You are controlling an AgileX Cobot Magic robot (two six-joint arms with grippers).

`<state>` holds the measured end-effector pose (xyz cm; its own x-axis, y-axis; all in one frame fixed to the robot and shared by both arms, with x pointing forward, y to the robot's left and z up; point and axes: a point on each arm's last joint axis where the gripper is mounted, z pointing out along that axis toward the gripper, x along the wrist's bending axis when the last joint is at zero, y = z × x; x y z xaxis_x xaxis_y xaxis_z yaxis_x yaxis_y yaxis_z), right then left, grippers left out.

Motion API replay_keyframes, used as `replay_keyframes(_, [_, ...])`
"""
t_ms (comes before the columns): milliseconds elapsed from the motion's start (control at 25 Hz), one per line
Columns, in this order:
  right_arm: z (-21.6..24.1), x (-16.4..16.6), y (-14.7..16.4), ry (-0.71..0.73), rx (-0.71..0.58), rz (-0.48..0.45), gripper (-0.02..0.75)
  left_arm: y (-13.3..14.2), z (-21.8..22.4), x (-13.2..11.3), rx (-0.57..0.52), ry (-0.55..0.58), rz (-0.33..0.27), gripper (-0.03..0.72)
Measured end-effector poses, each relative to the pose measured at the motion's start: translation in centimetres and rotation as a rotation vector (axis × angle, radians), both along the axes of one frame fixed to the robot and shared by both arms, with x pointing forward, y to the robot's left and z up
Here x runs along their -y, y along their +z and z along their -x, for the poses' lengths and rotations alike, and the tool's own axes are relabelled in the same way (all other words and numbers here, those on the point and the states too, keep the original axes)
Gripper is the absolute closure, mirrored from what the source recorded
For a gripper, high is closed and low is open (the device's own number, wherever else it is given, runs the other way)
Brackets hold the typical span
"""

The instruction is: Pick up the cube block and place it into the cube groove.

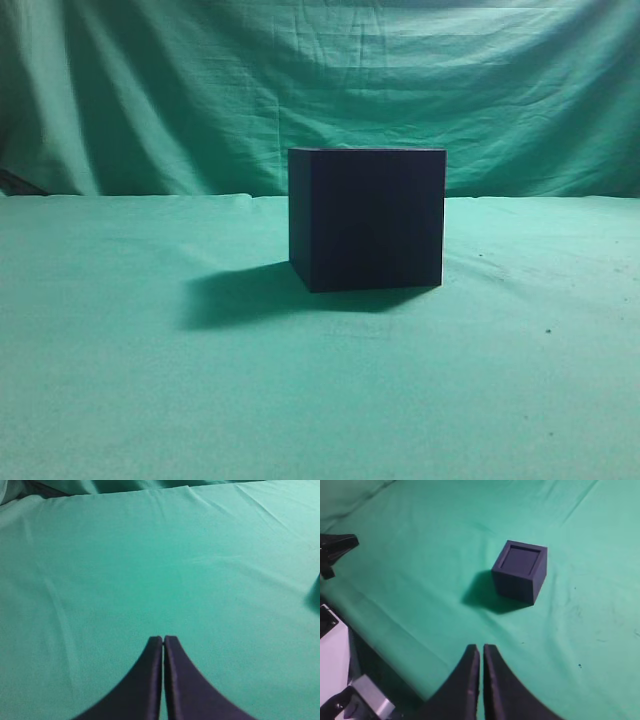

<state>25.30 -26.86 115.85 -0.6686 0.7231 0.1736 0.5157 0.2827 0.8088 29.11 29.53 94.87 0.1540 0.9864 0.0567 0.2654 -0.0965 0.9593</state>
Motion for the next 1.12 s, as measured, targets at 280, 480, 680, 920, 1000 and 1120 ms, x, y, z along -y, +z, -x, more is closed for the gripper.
replay_keyframes(280, [0.0, 0.0, -1.2, 0.071, 0.115, 0.053, 0.738, 0.0, 0.0, 0.0, 0.0, 0.0, 0.0, 0.688])
replay_keyframes(480, [-1.1, -0.2, -1.8, 0.026, 0.224, 0.041, 0.68, 0.0, 0.0, 0.0, 0.0, 0.0, 0.0, 0.688])
replay_keyframes(680, [-1.9, 0.3, -4.0, -0.184, 0.393, -0.06, 0.68, 0.0, 0.0, 0.0, 0.0, 0.0, 0.0, 0.688])
replay_keyframes(920, [-2.4, 1.4, -9.9, -0.477, 0.512, -0.121, 0.68, 0.0, 0.0, 0.0, 0.0, 0.0, 0.0, 0.688])
replay_keyframes(1000, [-2.5, 1.7, -11.9, -0.558, 0.524, -0.11, 0.68, 0.0, 0.0, 0.0, 0.0, 0.0, 0.0, 0.688])
replay_keyframes(1120, [-2.9, 2.1, -15.0, -0.649, 0.492, -0.08, 0.68, 0.0, 0.0, 0.0, 0.0, 0.0, 0.0, 0.688])
